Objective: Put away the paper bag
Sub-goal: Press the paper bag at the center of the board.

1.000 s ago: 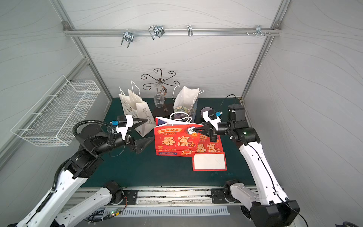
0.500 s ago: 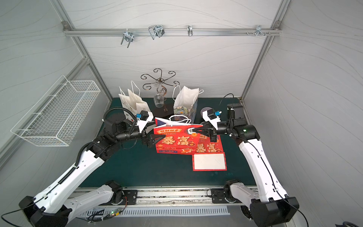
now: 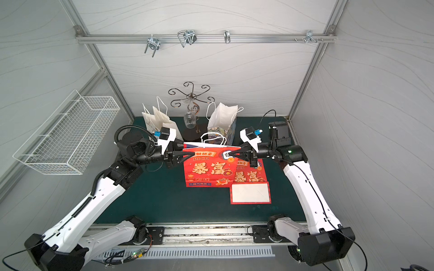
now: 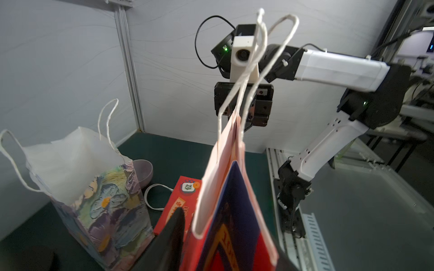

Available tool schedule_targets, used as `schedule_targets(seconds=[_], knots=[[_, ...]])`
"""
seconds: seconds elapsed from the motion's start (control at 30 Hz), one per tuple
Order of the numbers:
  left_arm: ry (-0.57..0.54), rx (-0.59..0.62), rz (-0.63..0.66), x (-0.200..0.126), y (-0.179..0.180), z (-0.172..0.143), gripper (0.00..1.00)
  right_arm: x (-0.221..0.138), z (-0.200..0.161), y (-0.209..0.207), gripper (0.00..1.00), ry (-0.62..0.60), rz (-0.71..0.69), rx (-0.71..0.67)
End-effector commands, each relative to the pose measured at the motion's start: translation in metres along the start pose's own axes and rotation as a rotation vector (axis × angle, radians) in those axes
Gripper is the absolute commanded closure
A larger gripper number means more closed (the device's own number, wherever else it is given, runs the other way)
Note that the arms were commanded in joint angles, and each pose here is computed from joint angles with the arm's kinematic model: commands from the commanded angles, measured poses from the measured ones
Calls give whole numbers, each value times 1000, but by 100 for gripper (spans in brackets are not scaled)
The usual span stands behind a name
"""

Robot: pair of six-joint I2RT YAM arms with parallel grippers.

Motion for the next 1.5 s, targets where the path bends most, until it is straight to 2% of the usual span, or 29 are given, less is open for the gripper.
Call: schedule_targets(seconds=[0.0, 0.13, 0.17, 0.23, 0.27, 0.33, 0.4, 0.47, 0.6, 0.7, 0.73, 0.83, 0.97, 1.03, 1.07, 1.27, 1.43, 1.47], knots=[[-45, 66, -107, 1, -15, 26, 70, -1, 5, -2, 100, -23, 12, 13], [-49, 39, -143, 3, -16, 28, 100, -2, 4, -2, 100, -13, -3, 26], [-52, 28, -147, 4, -15, 29, 100, -4, 3, -2, 100, -15, -11, 33], [-64, 5, -150, 4, -14, 31, 100, -6, 3, -3, 77, -21, -32, 58], [-74, -8, -142, 5, -13, 32, 100, -7, 3, -3, 70, -29, -42, 65], [-98, -35, -134, 4, -10, 34, 100, -8, 3, -3, 67, -46, -53, 72], [-121, -65, -132, 5, -8, 35, 100, -7, 3, -4, 68, -69, -50, 77], [-128, -96, -132, 6, -5, 34, 100, -6, 2, -6, 74, -80, -46, 81], [-124, -121, -115, 6, -2, 29, 100, -4, 8, -10, 98, -101, -34, 79], [-121, -144, -88, 6, 3, 25, 99, -4, 13, -14, 100, -115, -16, 78], [-125, -161, -70, 5, 6, 24, 87, -5, 13, -15, 100, -116, -13, 83], [-137, -200, -45, 3, 12, 22, 65, -5, 14, -16, 100, -117, -9, 87], [-116, -235, -49, 2, 13, 12, 51, -5, 16, -20, 100, -120, -6, 94], [-101, -250, -60, 3, 13, 6, 50, -5, 18, -23, 100, -122, -2, 102], [-97, -255, -63, 3, 12, 4, 54, -5, 18, -24, 100, -122, -1, 106], [-101, -232, -78, 1, 9, 3, 100, -4, 15, -29, 100, -120, 2, 138], [-95, -224, -68, 0, 8, -1, 100, -4, 16, -32, 100, -123, 7, 150], [-89, -227, -60, -1, 9, -3, 94, -4, 17, -32, 100, -124, 8, 148]])
Point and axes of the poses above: each gripper's point midway between its finger pads, its own x axis out along the fingers, its own y axis along the line the jaws close on, z = x × y, the point moved 4 cm from there along -x, back along the fingers, and after that the axes turned 15 degrees about -x, right-handed, at the moved point
